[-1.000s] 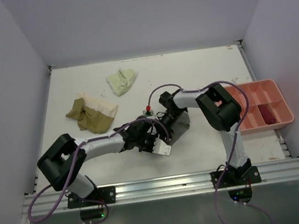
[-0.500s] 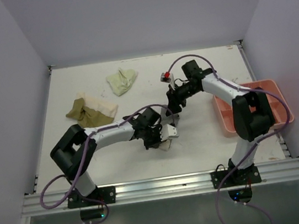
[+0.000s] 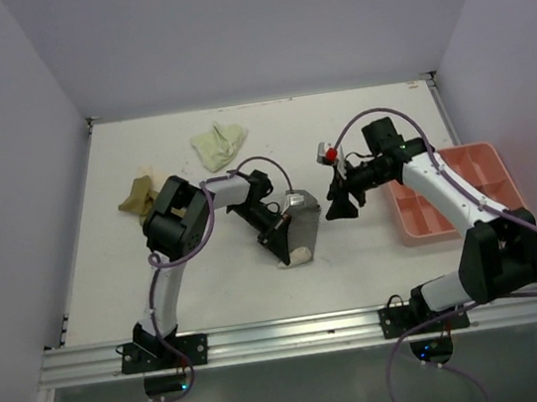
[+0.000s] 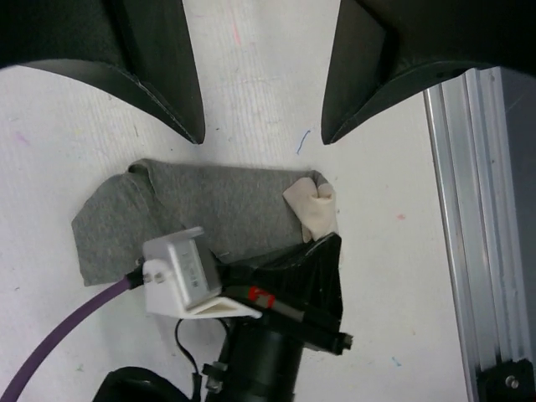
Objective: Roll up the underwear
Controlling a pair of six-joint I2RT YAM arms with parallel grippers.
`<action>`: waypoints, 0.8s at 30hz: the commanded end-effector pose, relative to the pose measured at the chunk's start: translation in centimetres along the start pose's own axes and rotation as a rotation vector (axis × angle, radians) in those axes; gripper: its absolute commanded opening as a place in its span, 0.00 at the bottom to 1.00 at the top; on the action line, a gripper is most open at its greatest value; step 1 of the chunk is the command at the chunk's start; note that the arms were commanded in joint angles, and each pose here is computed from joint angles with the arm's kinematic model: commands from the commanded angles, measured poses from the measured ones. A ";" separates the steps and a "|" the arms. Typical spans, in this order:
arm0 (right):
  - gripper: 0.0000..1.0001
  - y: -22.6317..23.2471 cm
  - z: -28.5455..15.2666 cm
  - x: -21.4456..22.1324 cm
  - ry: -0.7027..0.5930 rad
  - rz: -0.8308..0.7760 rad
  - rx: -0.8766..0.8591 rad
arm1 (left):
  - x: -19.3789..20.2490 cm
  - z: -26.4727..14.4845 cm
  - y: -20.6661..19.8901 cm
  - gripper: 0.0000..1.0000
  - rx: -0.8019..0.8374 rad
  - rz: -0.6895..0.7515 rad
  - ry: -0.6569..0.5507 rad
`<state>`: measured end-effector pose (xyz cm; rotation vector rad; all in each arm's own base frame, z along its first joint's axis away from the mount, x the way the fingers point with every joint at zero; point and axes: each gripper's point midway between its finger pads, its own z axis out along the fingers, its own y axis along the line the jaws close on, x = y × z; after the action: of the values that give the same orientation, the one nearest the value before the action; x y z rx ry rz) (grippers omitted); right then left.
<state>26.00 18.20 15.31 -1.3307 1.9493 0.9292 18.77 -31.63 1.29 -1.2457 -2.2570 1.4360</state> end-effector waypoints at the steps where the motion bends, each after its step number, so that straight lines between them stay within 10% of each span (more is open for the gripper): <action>1: 0.65 2.0 0.2 1.3 0.081 -0.131 -0.021 | 7.1 0.3 5.0 0.00 -0.121 -0.252 0.217; 24: 0.62 8.2 14.0 3.7 0.405 -0.611 -0.095 | 6.3 0.5 7.4 0.00 -0.256 -0.295 0.254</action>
<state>16.47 28.56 6.29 -2.1669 1.6290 0.5765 17.73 -30.30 1.26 -0.7919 -2.2239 1.2754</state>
